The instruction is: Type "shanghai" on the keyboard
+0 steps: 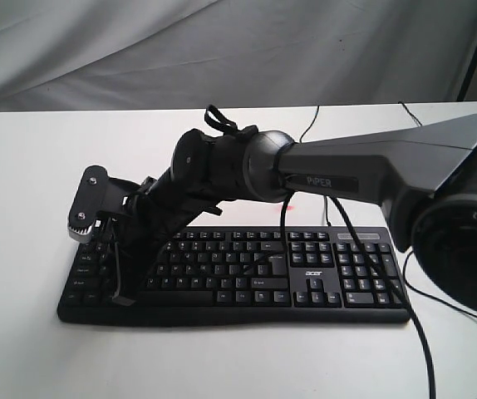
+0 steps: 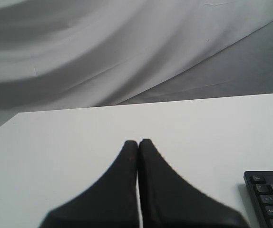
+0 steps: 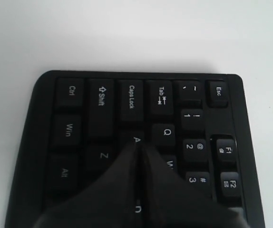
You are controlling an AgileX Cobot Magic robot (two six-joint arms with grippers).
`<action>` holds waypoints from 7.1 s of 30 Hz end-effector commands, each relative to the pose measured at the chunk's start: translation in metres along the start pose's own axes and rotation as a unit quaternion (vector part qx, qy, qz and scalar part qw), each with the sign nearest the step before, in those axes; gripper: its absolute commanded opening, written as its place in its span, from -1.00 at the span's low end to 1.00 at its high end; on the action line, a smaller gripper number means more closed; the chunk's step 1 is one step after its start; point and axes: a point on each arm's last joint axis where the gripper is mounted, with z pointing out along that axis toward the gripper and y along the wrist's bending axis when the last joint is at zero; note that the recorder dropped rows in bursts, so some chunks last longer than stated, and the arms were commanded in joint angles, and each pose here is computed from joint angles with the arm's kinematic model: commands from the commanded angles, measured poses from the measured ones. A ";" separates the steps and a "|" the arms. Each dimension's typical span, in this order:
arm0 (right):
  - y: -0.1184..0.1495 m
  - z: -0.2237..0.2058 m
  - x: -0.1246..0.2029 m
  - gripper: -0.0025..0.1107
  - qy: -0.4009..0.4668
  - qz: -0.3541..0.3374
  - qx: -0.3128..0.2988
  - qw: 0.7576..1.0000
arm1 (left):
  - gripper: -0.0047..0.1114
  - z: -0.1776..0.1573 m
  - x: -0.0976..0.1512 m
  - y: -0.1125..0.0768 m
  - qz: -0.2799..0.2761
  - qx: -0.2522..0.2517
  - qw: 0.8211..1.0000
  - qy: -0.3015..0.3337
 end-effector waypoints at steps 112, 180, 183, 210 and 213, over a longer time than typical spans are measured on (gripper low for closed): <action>0.001 -0.073 0.039 -0.96 -0.016 -0.011 -0.041 0.999 | -0.91 0.001 0.001 0.000 -0.001 0.002 1.000 0.001; -0.004 -0.033 0.069 -0.96 0.021 0.005 -0.025 0.999 | -0.91 0.001 0.001 0.000 -0.001 0.002 1.000 0.001; -0.004 -0.034 0.069 -0.96 0.021 0.004 -0.028 0.999 | -0.91 0.001 0.001 0.000 -0.001 0.002 1.000 0.001; 0.017 -0.050 0.021 -0.96 -0.037 -0.001 -0.024 0.999 | -0.91 0.001 0.001 0.000 -0.001 0.002 1.000 0.001; 0.024 -0.047 0.015 -0.96 -0.038 -0.010 -0.029 0.999 | -0.91 0.001 0.001 0.000 -0.001 0.002 1.000 0.001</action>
